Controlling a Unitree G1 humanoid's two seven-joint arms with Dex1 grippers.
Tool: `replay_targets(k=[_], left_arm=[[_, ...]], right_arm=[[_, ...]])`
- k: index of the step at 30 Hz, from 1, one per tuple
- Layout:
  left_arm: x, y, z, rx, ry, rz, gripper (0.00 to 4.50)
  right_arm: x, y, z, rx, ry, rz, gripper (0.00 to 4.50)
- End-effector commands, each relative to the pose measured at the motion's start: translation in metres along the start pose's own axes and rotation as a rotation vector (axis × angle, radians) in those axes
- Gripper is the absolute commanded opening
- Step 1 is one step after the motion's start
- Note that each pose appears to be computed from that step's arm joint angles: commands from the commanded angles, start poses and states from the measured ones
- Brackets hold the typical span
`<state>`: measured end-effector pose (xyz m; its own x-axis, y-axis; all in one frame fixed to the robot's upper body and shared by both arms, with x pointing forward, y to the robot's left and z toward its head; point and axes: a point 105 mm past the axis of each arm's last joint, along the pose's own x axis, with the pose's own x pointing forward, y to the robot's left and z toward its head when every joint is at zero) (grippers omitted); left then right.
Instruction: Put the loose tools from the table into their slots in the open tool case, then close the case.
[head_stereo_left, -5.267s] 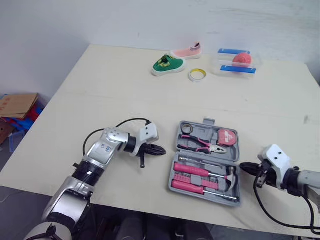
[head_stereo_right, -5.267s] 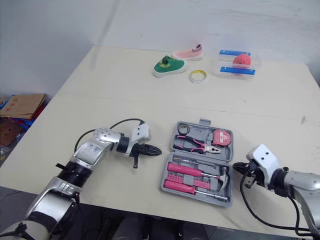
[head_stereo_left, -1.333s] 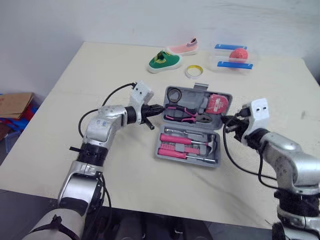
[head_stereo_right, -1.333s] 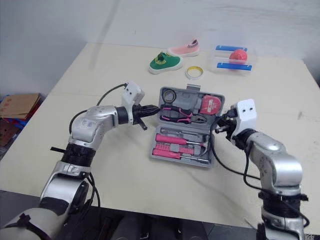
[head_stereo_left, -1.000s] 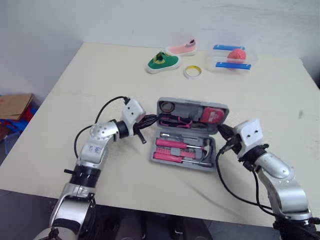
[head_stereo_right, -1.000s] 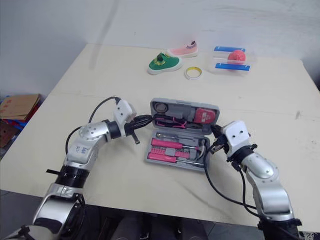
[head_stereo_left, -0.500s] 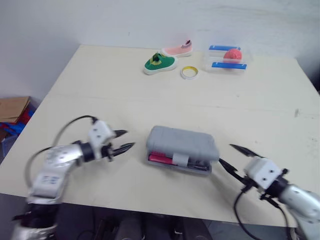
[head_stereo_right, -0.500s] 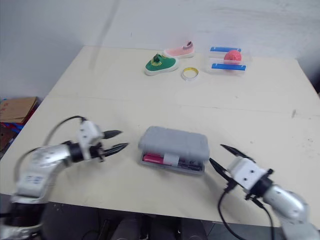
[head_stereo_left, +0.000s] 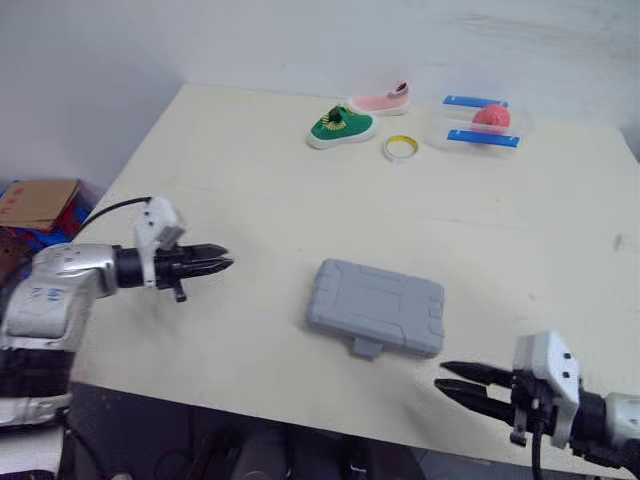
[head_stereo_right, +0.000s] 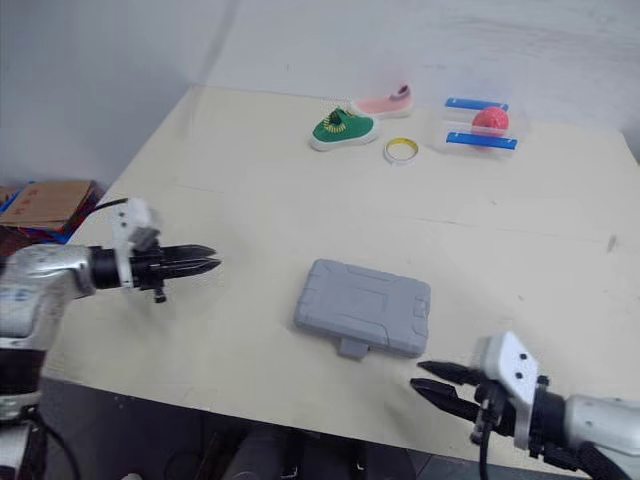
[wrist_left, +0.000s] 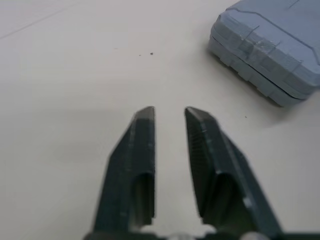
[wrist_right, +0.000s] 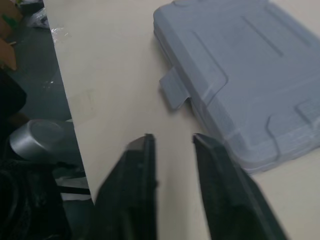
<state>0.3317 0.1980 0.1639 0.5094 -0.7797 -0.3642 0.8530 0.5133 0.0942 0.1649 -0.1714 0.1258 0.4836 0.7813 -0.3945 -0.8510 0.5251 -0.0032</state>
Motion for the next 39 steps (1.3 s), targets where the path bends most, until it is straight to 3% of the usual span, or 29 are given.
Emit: replay_targets(k=[1,4,10,21,23,26,30,33,37,39], left_arm=[[0.063,0.002,0.018,0.162,0.016,-0.078,0.0],[0.109,0.002,0.027,0.259,0.04,-0.119,0.0],[0.154,-0.015,0.041,0.356,0.064,-0.245,0.0],[0.142,-0.066,0.039,0.439,0.034,-0.653,0.0],[0.134,-0.066,0.055,0.433,-0.036,-0.653,0.0],[0.122,-0.062,0.076,0.413,-0.078,-0.641,0.0],[0.121,-0.083,0.092,0.352,-0.09,-0.741,0.0],[0.143,-0.105,0.084,0.364,-0.036,-0.76,0.0],[0.187,-0.108,0.07,0.393,0.018,-0.588,0.0],[0.19,-0.113,0.057,0.403,0.074,-0.621,0.0]], right_arm=[[0.021,0.002,-0.004,-0.037,0.015,0.012,0.07],[0.035,-0.005,-0.012,-0.073,0.04,-0.009,0.07],[0.047,-0.025,-0.015,-0.13,0.049,-0.122,0.07],[0.02,-0.083,-0.015,-0.043,-0.023,-0.492,0.07],[0.013,-0.077,-0.012,0.013,-0.057,-0.46,0.07],[0.01,-0.043,-0.003,0.087,-0.082,-0.261,0.07],[0.007,-0.036,-0.004,0.138,-0.068,-0.243,0.07],[0.013,-0.039,-0.013,0.129,-0.018,-0.249,0.07],[0.021,-0.049,-0.016,0.119,-0.003,-0.287,0.07],[0.022,-0.05,-0.014,0.125,-0.006,-0.283,0.07]])
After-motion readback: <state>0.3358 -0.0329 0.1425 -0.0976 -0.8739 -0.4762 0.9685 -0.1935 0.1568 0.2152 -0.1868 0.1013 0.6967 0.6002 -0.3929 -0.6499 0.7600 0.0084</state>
